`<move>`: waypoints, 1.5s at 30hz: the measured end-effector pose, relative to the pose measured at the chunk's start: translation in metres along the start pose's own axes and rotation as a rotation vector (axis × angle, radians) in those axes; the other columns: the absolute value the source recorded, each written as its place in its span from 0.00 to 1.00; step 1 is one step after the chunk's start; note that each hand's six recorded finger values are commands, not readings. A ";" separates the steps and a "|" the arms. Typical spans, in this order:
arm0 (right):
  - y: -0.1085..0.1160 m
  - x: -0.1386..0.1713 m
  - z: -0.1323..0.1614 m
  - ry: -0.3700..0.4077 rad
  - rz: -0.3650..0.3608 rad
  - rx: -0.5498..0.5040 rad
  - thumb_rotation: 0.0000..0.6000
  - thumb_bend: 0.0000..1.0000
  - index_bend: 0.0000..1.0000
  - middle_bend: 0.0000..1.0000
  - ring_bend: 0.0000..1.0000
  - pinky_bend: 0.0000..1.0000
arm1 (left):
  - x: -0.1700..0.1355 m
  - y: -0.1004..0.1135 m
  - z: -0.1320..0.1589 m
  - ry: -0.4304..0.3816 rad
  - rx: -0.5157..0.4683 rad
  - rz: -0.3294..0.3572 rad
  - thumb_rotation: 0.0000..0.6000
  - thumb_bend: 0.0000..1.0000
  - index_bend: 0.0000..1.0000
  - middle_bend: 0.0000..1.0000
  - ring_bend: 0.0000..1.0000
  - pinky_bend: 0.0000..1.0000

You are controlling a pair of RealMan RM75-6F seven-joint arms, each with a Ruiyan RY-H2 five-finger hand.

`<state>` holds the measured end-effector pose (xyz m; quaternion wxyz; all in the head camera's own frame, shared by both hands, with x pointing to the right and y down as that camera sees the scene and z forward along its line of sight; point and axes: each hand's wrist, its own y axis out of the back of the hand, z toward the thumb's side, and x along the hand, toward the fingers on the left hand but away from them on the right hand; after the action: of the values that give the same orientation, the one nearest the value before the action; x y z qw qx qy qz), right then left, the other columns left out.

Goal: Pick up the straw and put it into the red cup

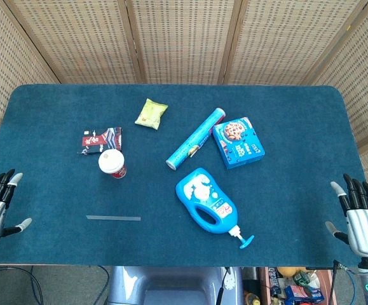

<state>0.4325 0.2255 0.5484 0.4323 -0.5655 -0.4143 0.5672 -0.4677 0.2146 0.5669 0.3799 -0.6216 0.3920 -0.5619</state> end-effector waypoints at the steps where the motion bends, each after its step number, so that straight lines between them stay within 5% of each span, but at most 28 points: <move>1: 0.000 0.000 0.000 0.001 0.001 0.001 1.00 0.00 0.00 0.00 0.00 0.00 | 0.000 0.000 0.000 -0.001 0.001 -0.001 1.00 0.16 0.00 0.00 0.00 0.00; 11: -0.002 0.000 0.001 0.001 0.008 0.001 1.00 0.00 0.00 0.00 0.00 0.00 | 0.000 -0.005 0.008 -0.045 -0.022 -0.028 1.00 0.16 0.00 0.00 0.00 0.00; 16: -0.002 -0.001 -0.001 -0.009 0.010 0.001 1.00 0.00 0.00 0.00 0.00 0.00 | 0.005 -0.020 0.034 -0.161 -0.060 -0.096 1.00 0.16 0.00 0.00 0.00 0.00; 22: -0.003 -0.003 -0.003 -0.014 0.016 -0.001 1.00 0.00 0.00 0.00 0.00 0.00 | 0.013 -0.049 0.081 -0.306 -0.046 -0.228 1.00 0.16 0.17 0.00 0.00 0.00; 28: -0.003 -0.003 -0.006 -0.020 0.019 -0.008 1.00 0.00 0.00 0.00 0.00 0.00 | 0.023 -0.081 0.138 -0.420 -0.009 -0.334 1.00 0.33 0.32 0.00 0.00 0.00; 34: -0.004 -0.004 -0.010 -0.031 0.028 -0.013 1.00 0.00 0.00 0.00 0.00 0.00 | 0.045 -0.107 0.180 -0.414 -0.010 -0.383 1.00 0.44 0.38 0.00 0.00 0.00; 45: -0.005 -0.006 -0.010 -0.030 0.037 -0.016 1.00 0.00 0.00 0.00 0.00 0.00 | 0.064 -0.129 0.213 -0.384 -0.013 -0.422 1.00 0.45 0.38 0.00 0.00 0.00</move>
<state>0.4425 0.2214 0.5550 0.4110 -0.5681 -0.4145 0.5801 -0.2436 0.2147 0.6939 0.3180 -0.7868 0.1783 -0.4981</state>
